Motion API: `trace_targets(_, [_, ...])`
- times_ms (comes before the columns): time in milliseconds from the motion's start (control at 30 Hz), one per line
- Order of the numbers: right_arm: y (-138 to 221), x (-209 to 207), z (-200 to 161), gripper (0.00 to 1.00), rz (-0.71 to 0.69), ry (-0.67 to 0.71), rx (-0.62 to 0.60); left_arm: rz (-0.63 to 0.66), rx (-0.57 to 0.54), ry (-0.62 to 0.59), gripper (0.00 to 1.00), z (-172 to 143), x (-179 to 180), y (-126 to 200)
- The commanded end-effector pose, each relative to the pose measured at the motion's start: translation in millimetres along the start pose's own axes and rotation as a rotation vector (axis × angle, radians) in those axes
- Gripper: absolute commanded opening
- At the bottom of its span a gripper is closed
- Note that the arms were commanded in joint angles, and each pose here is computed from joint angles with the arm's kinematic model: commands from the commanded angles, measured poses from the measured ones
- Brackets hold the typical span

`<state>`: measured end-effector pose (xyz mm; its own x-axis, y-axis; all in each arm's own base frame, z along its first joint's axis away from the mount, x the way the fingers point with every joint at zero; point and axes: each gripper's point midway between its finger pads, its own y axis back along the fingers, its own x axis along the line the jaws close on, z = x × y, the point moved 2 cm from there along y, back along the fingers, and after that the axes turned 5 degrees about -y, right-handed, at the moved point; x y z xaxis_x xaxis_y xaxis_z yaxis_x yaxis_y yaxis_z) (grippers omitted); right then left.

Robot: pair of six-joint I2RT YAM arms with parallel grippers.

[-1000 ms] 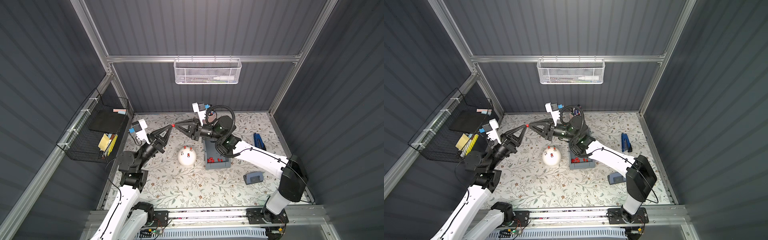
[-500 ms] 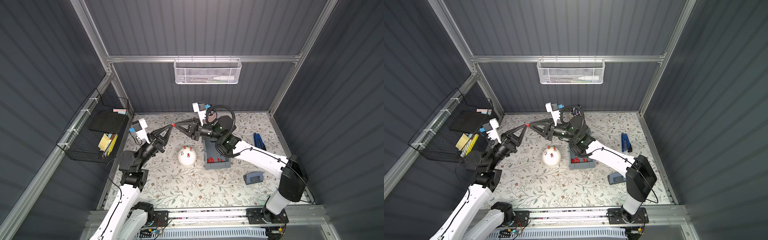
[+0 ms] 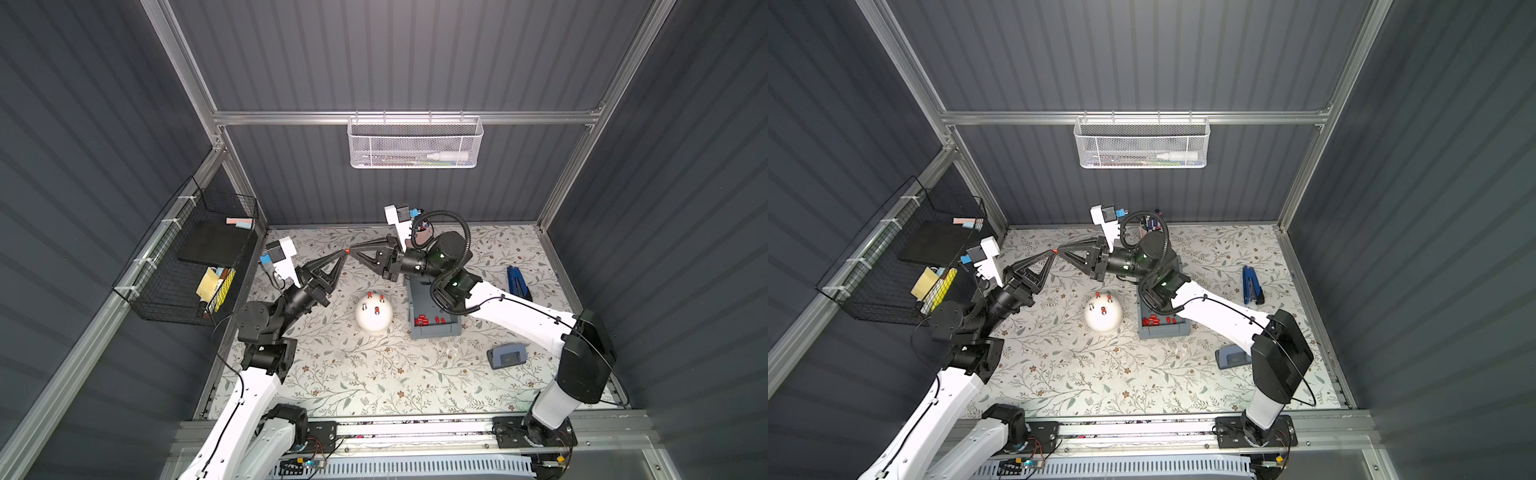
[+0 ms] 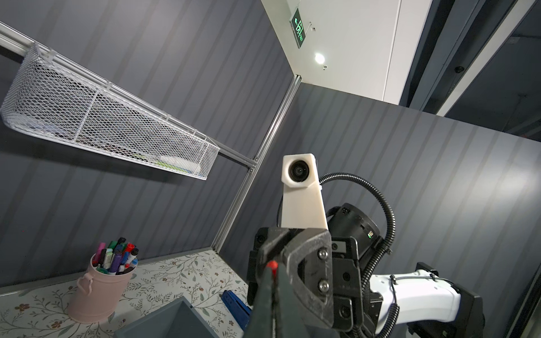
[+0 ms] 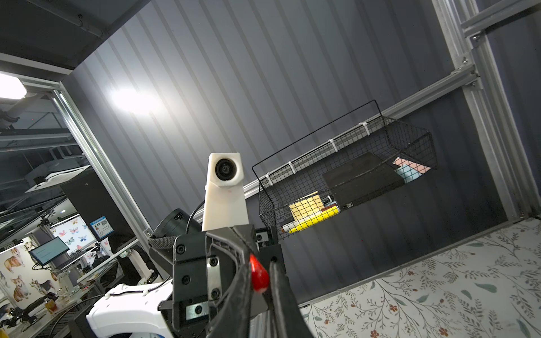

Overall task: Cover the protruding screws with screw protection sleeves
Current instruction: Pick up the screw protection sleeve from the storage box.

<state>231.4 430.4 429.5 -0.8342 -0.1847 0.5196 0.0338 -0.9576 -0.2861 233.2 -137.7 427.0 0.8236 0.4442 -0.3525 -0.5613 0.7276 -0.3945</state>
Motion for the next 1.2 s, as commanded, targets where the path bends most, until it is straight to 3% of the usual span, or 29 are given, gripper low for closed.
trace_targets(0, [-4,5,2,0.13,0.041,0.013,-0.002,-0.057,-0.001,-0.014,0.0,9,-15,-2])
trace_targets(400, [1,6,2,0.07,0.026,0.018,-0.009,-0.045,0.013,-0.023,0.0,2,-12,1])
trace_targets(533, [3,6,2,0.19,0.025,0.01,-0.012,-0.044,0.013,-0.026,0.0,1,-12,1])
trace_targets(767, [4,7,3,0.14,0.031,0.018,-0.018,-0.044,0.012,-0.027,0.0,1,-11,1])
trace_targets(900, [6,7,3,0.18,0.022,0.018,-0.025,-0.043,0.012,-0.025,0.0,1,-11,1])
trace_targets(1167, [8,11,5,0.18,0.023,0.033,-0.029,-0.043,0.014,-0.025,0.0,1,-11,1])
